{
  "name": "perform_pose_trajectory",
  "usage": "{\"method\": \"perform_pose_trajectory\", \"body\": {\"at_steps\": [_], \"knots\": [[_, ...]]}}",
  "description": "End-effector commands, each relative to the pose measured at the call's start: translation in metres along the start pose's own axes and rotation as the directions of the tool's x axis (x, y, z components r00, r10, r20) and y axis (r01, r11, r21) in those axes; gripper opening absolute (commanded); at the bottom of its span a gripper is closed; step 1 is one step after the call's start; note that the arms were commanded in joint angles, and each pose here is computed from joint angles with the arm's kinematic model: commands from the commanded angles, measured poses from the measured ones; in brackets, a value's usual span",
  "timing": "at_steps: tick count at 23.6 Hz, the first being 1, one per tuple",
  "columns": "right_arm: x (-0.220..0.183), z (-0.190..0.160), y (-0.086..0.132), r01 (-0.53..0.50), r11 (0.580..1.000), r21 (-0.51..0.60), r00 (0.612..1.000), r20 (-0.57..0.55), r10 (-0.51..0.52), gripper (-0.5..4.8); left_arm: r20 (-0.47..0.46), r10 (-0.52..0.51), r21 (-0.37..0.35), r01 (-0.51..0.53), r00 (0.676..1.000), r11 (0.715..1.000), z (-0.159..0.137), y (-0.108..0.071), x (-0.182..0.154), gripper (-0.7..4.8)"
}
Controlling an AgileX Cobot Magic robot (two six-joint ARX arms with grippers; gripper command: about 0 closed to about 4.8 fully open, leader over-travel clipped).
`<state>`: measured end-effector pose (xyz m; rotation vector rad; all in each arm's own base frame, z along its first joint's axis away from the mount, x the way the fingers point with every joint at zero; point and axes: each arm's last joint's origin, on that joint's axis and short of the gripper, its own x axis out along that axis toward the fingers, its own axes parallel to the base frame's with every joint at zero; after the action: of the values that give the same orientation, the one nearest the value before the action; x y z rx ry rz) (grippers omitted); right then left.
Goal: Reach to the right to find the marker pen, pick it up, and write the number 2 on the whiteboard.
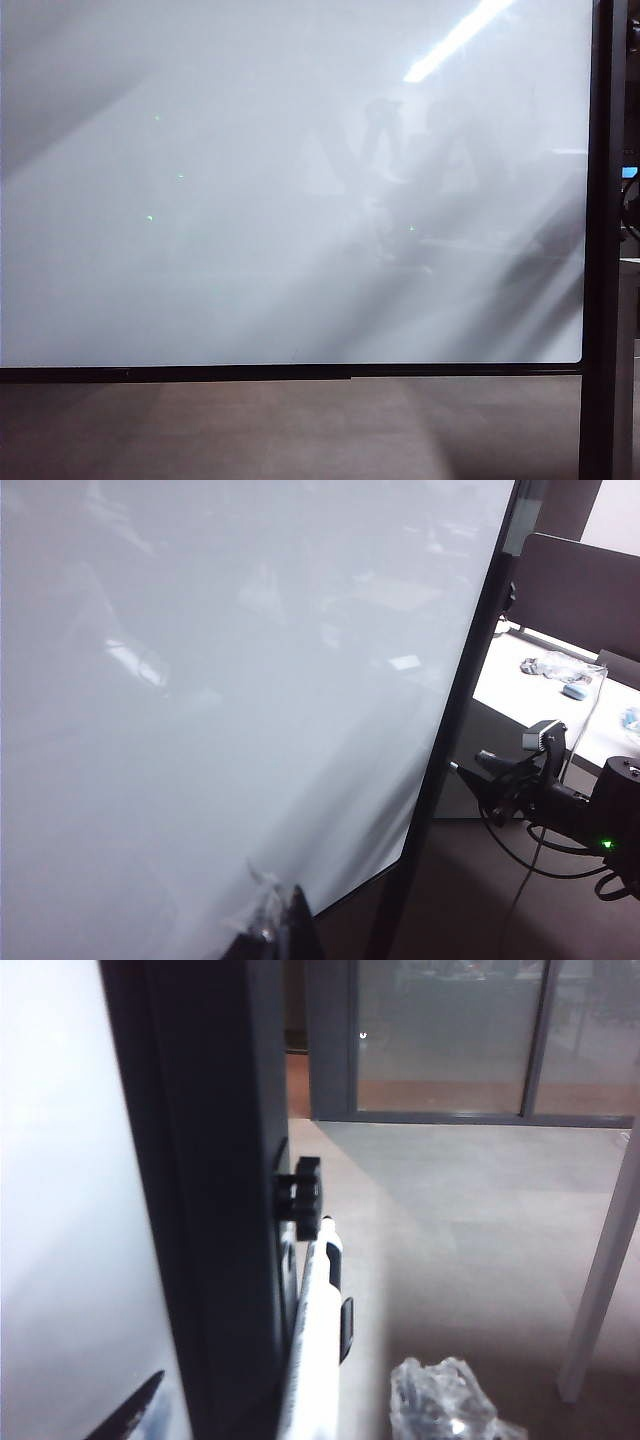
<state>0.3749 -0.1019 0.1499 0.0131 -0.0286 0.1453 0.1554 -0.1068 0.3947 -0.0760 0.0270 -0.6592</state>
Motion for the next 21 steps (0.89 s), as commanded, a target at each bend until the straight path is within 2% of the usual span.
{"method": "perform_pose_trajectory", "body": {"at_steps": [1, 14, 17, 21], "knots": [[0.0053, -0.0024, -0.0023, -0.004, 1.0, -0.01, 1.0, 0.013, 0.004, 2.79, 0.019, -0.001, 0.005, 0.001, 1.0, 1.0, 0.0032, -0.0001, -0.0011, -0.05], [0.0128, -0.0025, -0.0055, -0.007, 0.999, -0.037, 1.0, 0.008, 0.007, 2.79, 0.024, -0.001, 0.005, 0.001, 1.0, 1.0, 0.0038, -0.0001, -0.0011, -0.05], [0.0129, -0.0026, -0.0054, -0.007, 0.999, -0.037, 1.0, 0.008, 0.007, 2.52, 0.024, -0.001, 0.005, 0.001, 1.0, 1.0, 0.0038, -0.0001, -0.0011, -0.05], [0.0129, -0.0027, -0.0054, -0.007, 0.999, -0.037, 1.0, 0.007, 0.007, 2.52, 0.024, -0.002, 0.005, 0.002, 1.0, 1.0, 0.0038, -0.0002, -0.0011, -0.05]]}}
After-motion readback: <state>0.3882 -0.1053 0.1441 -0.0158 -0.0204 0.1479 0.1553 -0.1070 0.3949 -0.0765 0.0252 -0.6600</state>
